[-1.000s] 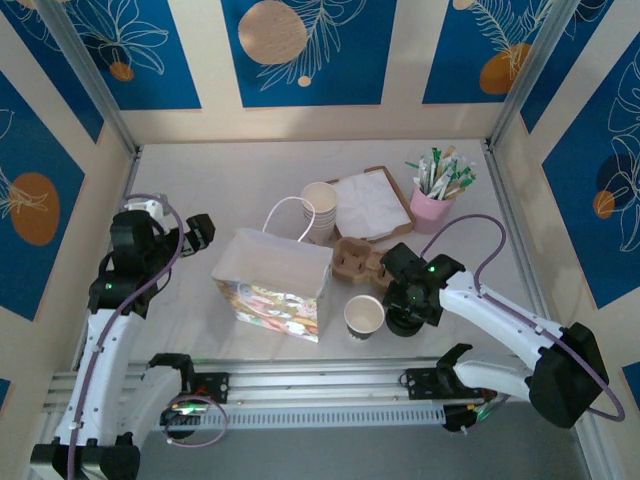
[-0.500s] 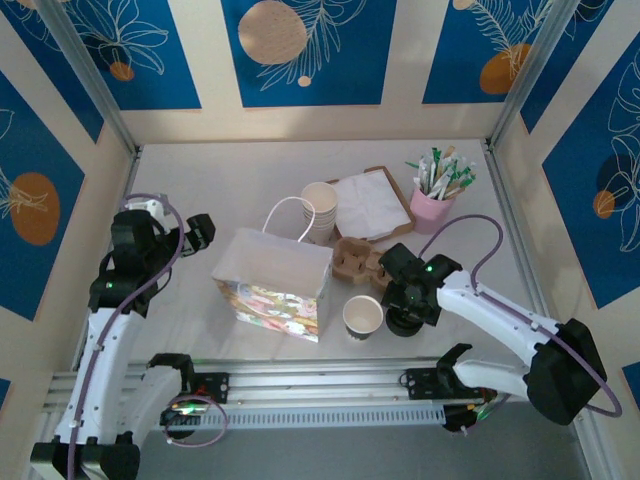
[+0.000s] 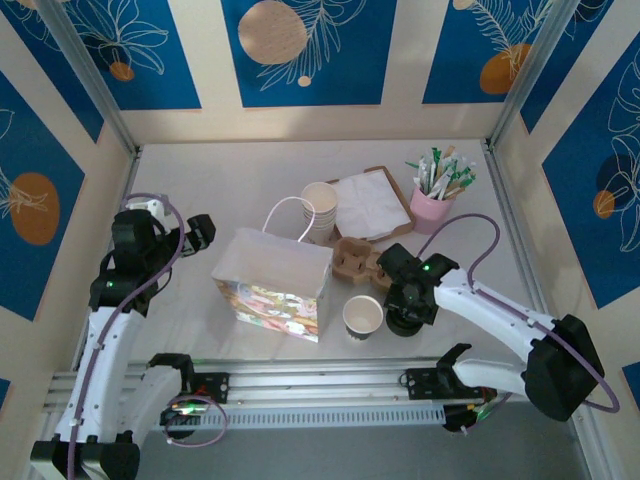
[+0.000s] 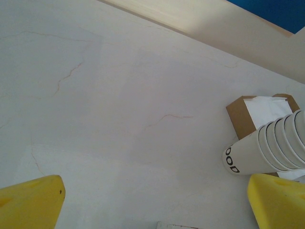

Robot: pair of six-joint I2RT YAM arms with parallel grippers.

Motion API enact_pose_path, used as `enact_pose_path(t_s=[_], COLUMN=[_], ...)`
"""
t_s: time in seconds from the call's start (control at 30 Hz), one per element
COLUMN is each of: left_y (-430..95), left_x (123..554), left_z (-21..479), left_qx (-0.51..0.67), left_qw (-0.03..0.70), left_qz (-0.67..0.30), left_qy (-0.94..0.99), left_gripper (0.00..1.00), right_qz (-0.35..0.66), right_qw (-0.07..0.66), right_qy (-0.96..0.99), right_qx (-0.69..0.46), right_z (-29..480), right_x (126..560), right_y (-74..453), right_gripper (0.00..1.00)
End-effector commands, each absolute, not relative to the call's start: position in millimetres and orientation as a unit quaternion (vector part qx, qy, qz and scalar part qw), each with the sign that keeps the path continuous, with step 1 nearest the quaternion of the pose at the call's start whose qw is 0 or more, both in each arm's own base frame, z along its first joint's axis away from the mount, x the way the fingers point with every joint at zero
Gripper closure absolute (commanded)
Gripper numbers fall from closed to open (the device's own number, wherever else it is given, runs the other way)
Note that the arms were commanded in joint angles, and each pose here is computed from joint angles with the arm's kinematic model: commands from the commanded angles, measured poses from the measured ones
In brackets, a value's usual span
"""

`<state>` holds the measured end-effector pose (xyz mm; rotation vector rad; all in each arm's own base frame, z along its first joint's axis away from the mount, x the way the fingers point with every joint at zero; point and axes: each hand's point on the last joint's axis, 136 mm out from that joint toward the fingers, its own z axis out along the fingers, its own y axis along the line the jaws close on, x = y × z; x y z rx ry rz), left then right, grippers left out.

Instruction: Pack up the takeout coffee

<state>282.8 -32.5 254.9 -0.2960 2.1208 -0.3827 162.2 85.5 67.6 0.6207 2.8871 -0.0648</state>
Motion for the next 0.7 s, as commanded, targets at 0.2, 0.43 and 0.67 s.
enact_pose_path(t_s=[0.2, 0.43, 0.67], left_y=[-28, -28, -28], left_x=[280, 281, 281], left_z=[248, 248, 247], left_qx=[-0.128, -0.128, -0.129], left_qw=[0.456, 0.456, 0.455], left_qz=[-0.148, -0.149, -0.149], left_qy=[0.868, 0.868, 0.868], left_gripper=[0.02, 0.02, 0.02], right_qz=[-0.002, 0.004, -0.059], right_qw=[0.120, 0.118, 0.115], right_qy=[0.967, 0.964, 0.964], right_qx=[0.222, 0.239, 0.234], right_z=[92, 92, 92], right_x=[159, 155, 153], right_y=[77, 68, 49], right_gripper=[0.34, 0.34, 0.32])
